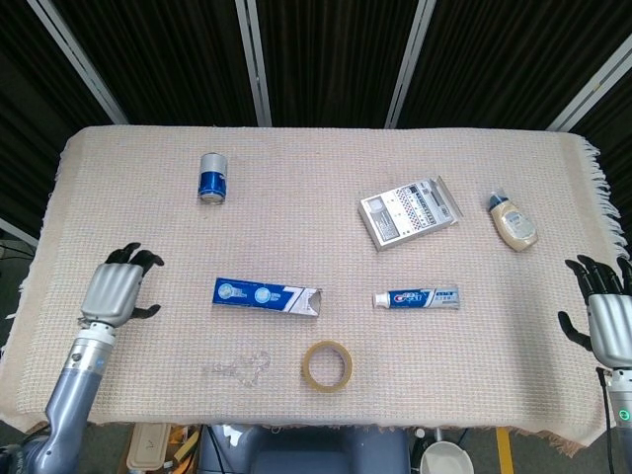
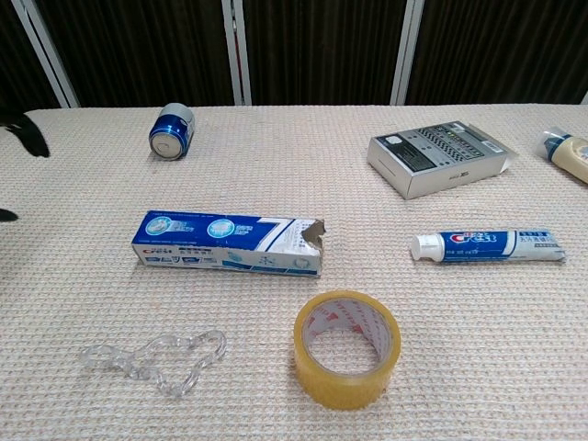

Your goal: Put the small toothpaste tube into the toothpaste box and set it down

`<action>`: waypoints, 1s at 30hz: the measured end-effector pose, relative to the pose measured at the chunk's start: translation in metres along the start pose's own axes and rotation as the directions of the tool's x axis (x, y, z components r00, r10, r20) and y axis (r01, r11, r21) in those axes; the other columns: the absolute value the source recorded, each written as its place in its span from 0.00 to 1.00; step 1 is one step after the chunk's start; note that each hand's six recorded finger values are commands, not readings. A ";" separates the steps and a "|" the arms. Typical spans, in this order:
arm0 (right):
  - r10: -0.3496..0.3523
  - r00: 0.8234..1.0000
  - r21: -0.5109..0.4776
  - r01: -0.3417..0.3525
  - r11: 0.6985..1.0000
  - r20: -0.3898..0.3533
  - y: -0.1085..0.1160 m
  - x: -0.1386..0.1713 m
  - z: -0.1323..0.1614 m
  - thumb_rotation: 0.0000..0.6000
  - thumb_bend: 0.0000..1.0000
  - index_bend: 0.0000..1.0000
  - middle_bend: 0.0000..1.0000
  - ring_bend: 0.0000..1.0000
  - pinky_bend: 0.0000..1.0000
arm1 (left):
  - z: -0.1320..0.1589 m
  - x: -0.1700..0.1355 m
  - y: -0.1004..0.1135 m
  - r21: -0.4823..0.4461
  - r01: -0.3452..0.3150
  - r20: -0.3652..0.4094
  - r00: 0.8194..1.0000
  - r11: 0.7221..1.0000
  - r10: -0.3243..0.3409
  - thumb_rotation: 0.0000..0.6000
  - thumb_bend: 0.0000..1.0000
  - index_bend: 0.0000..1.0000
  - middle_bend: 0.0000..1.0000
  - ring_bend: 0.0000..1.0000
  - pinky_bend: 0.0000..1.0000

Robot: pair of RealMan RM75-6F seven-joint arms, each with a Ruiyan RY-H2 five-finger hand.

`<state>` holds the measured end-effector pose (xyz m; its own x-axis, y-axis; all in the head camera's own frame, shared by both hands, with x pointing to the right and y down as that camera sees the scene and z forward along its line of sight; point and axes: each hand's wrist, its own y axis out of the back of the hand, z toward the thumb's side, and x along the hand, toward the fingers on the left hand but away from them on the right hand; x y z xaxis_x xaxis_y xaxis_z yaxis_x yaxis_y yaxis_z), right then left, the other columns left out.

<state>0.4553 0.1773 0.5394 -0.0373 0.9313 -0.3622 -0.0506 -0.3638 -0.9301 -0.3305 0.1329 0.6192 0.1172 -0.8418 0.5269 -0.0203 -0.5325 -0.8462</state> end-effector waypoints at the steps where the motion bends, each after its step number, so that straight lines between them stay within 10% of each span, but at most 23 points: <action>1: 0.000 1.000 0.000 0.000 1.000 0.000 0.000 0.000 0.000 1.00 0.33 0.18 0.16 0.17 0.00 | 0.008 0.005 -0.001 0.003 0.001 0.008 1.000 1.000 -0.001 1.00 0.15 0.33 0.29 0.13 0.19; 17: 0.000 1.000 0.000 0.000 1.000 0.000 0.000 0.000 0.000 1.00 0.33 0.18 0.16 0.17 0.00 | 0.116 0.035 -0.023 0.105 0.018 0.139 0.990 0.994 -0.033 1.00 0.15 0.33 0.26 0.13 0.19; 30: 0.000 1.000 0.000 0.000 1.000 0.000 0.000 0.000 0.000 1.00 0.33 0.18 0.16 0.17 0.00 | 0.149 0.046 -0.049 0.145 0.043 0.160 0.985 0.989 -0.066 1.00 0.15 0.33 0.28 0.13 0.19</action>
<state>0.4553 0.1773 0.5394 -0.0373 0.9313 -0.3622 -0.0506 -0.3638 -0.9301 -0.1766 0.1328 0.6729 0.2756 -0.7799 0.5620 0.1285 -0.5495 -0.8255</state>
